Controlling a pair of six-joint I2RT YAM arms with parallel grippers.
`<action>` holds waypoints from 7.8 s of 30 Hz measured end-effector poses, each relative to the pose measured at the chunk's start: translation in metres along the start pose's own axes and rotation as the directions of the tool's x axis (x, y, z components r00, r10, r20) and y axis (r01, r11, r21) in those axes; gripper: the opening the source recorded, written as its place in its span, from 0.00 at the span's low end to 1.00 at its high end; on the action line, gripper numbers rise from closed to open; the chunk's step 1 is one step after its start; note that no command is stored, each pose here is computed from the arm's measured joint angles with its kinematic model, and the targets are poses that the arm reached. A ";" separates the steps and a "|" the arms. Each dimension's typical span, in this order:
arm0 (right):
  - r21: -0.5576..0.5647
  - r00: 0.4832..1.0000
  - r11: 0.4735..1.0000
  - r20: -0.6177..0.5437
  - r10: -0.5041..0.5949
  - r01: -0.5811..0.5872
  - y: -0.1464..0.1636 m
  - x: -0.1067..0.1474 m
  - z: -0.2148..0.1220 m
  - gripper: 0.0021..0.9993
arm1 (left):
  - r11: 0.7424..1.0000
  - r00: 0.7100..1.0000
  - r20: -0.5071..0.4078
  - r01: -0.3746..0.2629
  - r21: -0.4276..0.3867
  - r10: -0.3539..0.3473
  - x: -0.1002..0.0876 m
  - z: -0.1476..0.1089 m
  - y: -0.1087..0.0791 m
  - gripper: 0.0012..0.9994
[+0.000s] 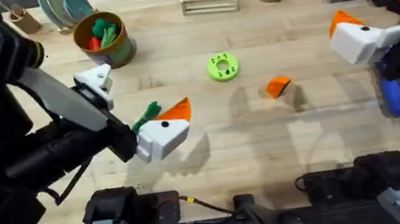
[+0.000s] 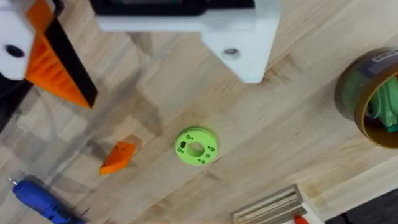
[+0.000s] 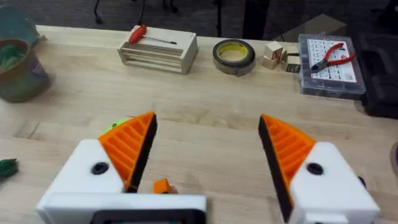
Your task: Pick up the gripper from the table and insert it into the empty holder that is missing its gripper. Then pick up a screw, insert it into the mounting hole, and use the screwdriver to tighten it. Finally, clean up the table by picking up the vegetable and placing it into the bucket.
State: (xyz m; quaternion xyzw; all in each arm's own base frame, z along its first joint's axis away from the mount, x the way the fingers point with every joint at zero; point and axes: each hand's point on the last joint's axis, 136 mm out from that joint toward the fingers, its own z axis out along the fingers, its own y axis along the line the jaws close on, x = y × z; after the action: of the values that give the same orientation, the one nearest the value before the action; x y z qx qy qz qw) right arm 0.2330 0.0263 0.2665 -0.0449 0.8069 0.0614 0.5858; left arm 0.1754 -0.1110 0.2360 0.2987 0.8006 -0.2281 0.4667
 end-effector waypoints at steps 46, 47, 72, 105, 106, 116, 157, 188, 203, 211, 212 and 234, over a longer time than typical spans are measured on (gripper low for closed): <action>0.003 1.000 1.000 0.000 0.000 0.000 -0.001 0.000 0.000 0.99 | 0.999 0.999 0.046 -0.026 -0.018 0.027 -0.013 0.000 0.004 0.99; 0.003 1.000 1.000 0.000 0.000 0.000 -0.001 0.000 0.000 0.99 | 0.999 0.999 0.046 -0.026 -0.018 0.027 -0.013 0.000 0.004 0.99; 0.003 1.000 1.000 0.000 0.000 0.000 -0.001 0.000 0.000 0.99 | 0.997 0.993 0.095 -0.070 -0.044 0.074 -0.026 -0.001 0.009 0.99; 0.003 1.000 1.000 0.000 0.000 0.000 -0.001 0.000 0.000 0.99 | 0.911 0.775 0.516 -0.183 -0.369 0.365 -0.035 -0.014 0.027 0.99; 0.003 1.000 1.000 0.000 0.000 0.000 -0.001 0.000 0.000 0.99 | 0.909 0.768 0.526 -0.172 -0.380 0.365 -0.035 -0.015 0.030 0.99; 0.003 1.000 1.000 0.000 0.000 0.000 -0.001 0.000 0.000 0.99 | 0.896 0.734 0.568 -0.125 -0.425 0.372 -0.015 0.003 0.049 0.99; 0.003 1.000 1.000 0.000 0.000 0.000 -0.001 0.000 0.000 0.99 | 0.939 0.906 0.391 -0.020 -0.343 0.162 0.052 0.045 0.066 0.99; 0.003 1.000 1.000 0.000 0.000 0.000 -0.001 0.000 0.000 0.99 | 0.939 0.906 0.391 -0.020 -0.343 0.162 0.052 0.045 0.066 0.99; 0.003 1.000 1.000 0.000 0.000 0.000 -0.001 0.000 0.000 0.99 | 0.939 0.906 0.391 -0.020 -0.343 0.162 0.052 0.045 0.066 0.99; 0.003 1.000 1.000 0.000 0.000 0.000 -0.001 0.000 0.000 0.99 | 0.939 0.906 0.391 -0.020 -0.343 0.162 0.052 0.045 0.066 0.99; 0.003 1.000 1.000 0.000 0.000 0.000 -0.001 0.000 0.000 0.99 | 0.939 0.906 0.391 -0.020 -0.343 0.162 0.052 0.045 0.066 0.99; -0.109 0.971 0.989 -0.224 0.077 -0.104 0.019 0.045 0.014 0.99 | 0.939 0.906 0.391 -0.020 -0.343 0.162 0.052 0.045 0.066 0.99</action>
State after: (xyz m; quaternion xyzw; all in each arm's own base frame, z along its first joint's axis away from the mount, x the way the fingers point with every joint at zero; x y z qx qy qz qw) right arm 0.2296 0.0475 0.2206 -0.0495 0.8627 0.1311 0.4859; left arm 0.2285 -0.0793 0.1634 0.1982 0.6954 -0.1259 0.6792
